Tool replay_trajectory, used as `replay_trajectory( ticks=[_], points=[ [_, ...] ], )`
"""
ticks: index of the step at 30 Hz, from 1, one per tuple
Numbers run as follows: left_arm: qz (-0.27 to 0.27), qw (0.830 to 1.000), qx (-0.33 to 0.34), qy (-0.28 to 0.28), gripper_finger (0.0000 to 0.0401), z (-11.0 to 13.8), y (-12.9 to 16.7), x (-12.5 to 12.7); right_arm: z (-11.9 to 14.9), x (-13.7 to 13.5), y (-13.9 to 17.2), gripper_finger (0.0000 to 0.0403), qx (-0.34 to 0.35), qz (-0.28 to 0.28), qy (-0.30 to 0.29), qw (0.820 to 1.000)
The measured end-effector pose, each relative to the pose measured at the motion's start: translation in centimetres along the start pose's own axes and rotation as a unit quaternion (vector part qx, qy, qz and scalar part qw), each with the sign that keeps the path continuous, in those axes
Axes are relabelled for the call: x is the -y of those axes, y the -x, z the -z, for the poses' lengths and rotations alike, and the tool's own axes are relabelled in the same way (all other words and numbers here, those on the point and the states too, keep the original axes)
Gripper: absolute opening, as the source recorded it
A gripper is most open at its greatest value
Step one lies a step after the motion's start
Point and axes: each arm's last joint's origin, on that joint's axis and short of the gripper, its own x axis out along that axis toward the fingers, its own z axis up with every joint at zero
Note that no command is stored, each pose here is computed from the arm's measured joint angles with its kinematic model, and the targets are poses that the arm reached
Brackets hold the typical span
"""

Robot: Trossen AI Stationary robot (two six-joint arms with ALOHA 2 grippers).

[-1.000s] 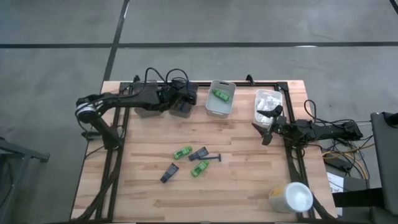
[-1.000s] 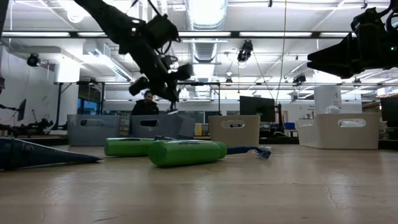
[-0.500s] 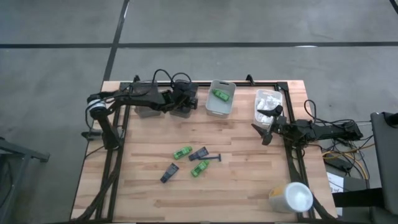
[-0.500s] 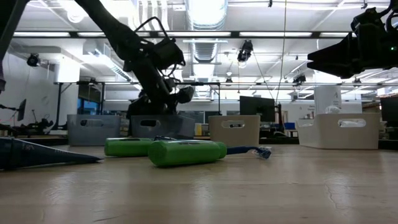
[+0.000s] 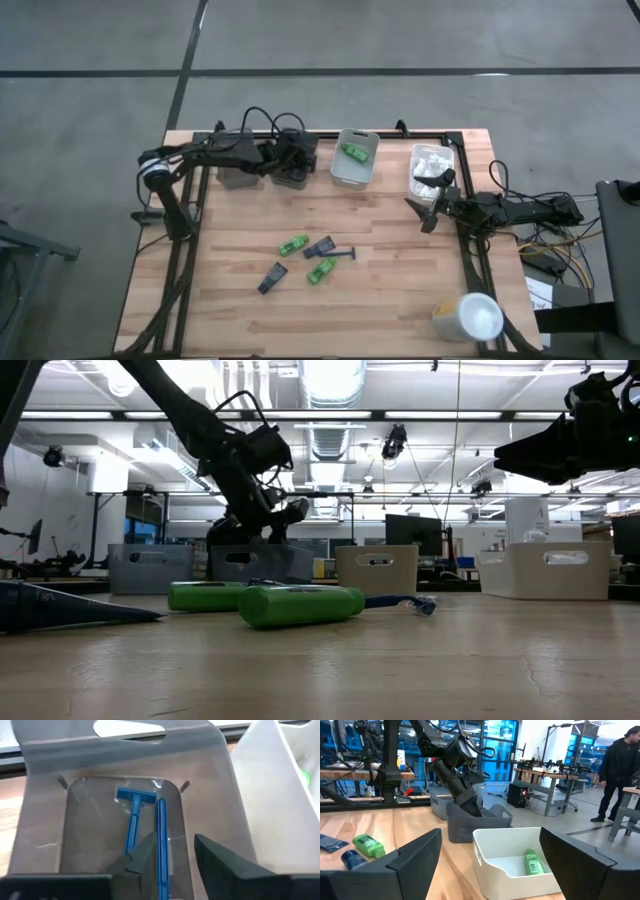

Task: Pick & Place Travel size toiletries
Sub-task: Put the green shampoo into the gray bin

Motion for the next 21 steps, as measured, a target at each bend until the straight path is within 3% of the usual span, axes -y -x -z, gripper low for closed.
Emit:
replay_trajectory(
  ticks=[5,12,21],
  points=[
    [0.016,1.000,0.023,0.001,0.0161,-1.1,1.6,0.2,0.0,0.0,0.0,0.0317,0.000,-0.004,-0.001,1.000],
    [0.053,0.996,0.055,-0.047,0.0157,-2.5,5.3,0.8,0.0,0.0,0.0,0.0297,0.000,-0.006,-0.001,1.000],
    [0.128,0.980,0.049,-0.143,0.0153,-1.1,10.4,3.1,0.0,0.0,0.0,0.0274,0.000,-0.006,0.000,1.000]
  ],
)
